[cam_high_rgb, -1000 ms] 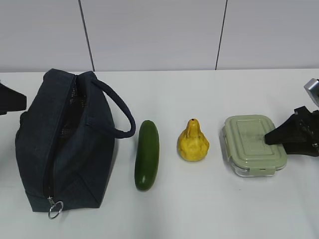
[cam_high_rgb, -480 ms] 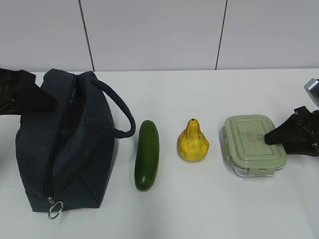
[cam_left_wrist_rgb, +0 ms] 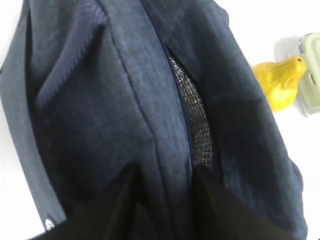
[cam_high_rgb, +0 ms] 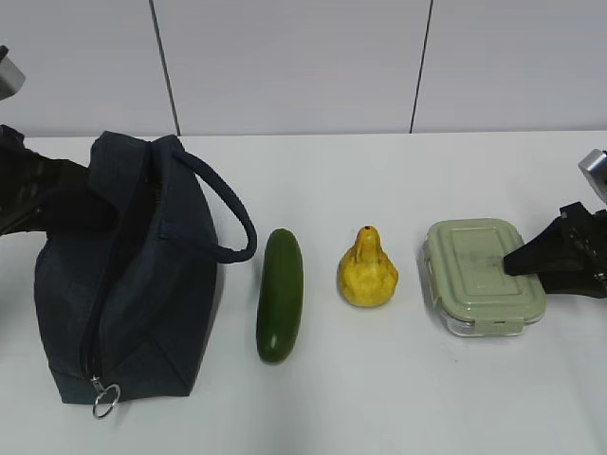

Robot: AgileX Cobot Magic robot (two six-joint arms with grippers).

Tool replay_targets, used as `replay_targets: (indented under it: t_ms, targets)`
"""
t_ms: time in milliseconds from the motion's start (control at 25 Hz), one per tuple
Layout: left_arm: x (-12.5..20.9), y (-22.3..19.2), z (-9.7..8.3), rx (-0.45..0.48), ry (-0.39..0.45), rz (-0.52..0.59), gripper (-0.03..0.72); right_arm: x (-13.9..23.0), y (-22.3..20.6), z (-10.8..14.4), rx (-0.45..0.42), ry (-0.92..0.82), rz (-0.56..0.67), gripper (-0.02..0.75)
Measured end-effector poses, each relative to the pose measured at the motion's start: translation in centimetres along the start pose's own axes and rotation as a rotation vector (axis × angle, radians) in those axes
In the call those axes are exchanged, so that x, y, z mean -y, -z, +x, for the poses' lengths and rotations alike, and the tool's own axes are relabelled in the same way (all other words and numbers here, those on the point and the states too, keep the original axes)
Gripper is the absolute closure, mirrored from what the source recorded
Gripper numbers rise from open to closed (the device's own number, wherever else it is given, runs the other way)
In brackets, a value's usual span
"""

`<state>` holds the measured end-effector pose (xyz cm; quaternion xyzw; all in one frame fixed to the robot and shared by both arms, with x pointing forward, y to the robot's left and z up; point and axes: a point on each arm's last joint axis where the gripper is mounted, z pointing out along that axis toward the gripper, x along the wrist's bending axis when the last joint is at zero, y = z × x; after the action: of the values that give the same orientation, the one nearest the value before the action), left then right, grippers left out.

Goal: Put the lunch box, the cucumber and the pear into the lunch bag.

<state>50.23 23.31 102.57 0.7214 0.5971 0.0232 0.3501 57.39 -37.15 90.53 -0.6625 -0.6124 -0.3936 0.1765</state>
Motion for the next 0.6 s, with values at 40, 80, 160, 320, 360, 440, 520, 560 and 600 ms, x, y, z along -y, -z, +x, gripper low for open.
replay_targets:
  t_ms: [40, 80, 160, 320, 360, 440, 520, 560, 600]
  targets:
    - [0.0, 0.0, 0.0, 0.003, -0.001, 0.002, 0.478, 0.0, 0.0, 0.0, 0.000, 0.000, 0.000, 0.347]
    - [0.0, 0.1, -0.1, 0.004, -0.001, 0.003, 0.478, 0.0, 0.0, 0.0, 0.000, 0.000, 0.000, 0.347]
    - [0.0, 0.3, -0.2, 0.004, -0.007, -0.004, 0.472, 0.0, 0.0, 0.0, 0.000, 0.000, 0.000, 0.347]
    - [0.0, 0.9, -0.5, 0.005, -0.016, -0.020, 0.433, 0.0, 0.0, 0.0, 0.000, 0.000, 0.000, 0.347]
    - [0.0, 1.0, -0.5, 0.006, -0.020, -0.022, 0.419, 0.0, 0.0, 0.0, 0.000, 0.000, 0.000, 0.347]
    - [0.1, 1.1, -0.6, 0.009, -0.026, -0.013, 0.395, 0.0, 0.0, 0.0, 0.000, 0.000, 0.000, 0.347]
    - [0.3, 1.1, -0.7, 0.016, -0.031, 0.007, 0.383, 0.0, 0.0, 0.0, 0.000, 0.000, 0.000, 0.347]
    - [0.4, 1.1, -0.7, 0.020, -0.032, 0.014, 0.380, 0.0, 0.0, 0.0, 0.000, 0.000, 0.000, 0.347]
    - [0.4, 1.1, -0.7, 0.023, -0.033, 0.021, 0.379, 0.0, 0.0, 0.0, 0.000, 0.000, 0.000, 0.347]
